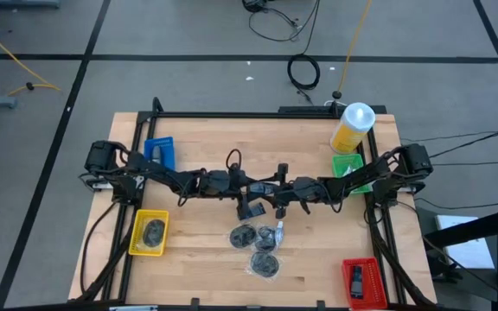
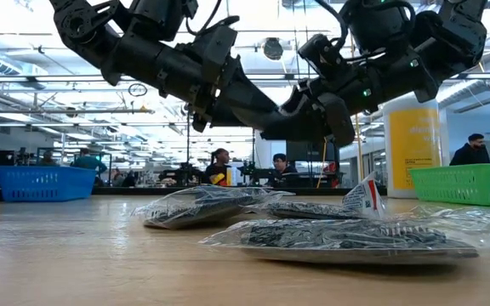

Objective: Pick & Place Travel size toiletries
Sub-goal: Put the gray deodorant into the blue bin

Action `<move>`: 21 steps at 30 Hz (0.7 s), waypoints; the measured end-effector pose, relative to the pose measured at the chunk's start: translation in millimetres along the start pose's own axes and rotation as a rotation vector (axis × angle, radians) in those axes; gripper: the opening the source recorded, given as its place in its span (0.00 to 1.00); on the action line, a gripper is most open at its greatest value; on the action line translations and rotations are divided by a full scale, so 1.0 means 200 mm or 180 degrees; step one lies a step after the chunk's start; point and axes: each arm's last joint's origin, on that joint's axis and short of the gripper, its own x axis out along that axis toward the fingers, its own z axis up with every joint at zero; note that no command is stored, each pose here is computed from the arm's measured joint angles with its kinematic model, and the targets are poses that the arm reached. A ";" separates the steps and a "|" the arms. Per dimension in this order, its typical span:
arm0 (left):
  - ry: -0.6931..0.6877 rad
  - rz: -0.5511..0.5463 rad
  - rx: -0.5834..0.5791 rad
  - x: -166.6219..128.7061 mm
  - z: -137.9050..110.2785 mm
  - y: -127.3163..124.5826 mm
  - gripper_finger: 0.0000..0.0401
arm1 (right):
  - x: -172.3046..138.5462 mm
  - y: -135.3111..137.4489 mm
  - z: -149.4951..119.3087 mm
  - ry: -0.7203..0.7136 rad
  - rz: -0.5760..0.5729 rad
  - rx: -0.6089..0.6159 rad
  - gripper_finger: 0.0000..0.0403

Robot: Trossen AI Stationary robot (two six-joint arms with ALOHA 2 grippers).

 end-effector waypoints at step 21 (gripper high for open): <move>0.1044 0.1728 -0.0506 -0.59 0.08 0.01 0.51 | -0.10 -0.07 0.04 0.0444 -0.0384 0.0166 0.84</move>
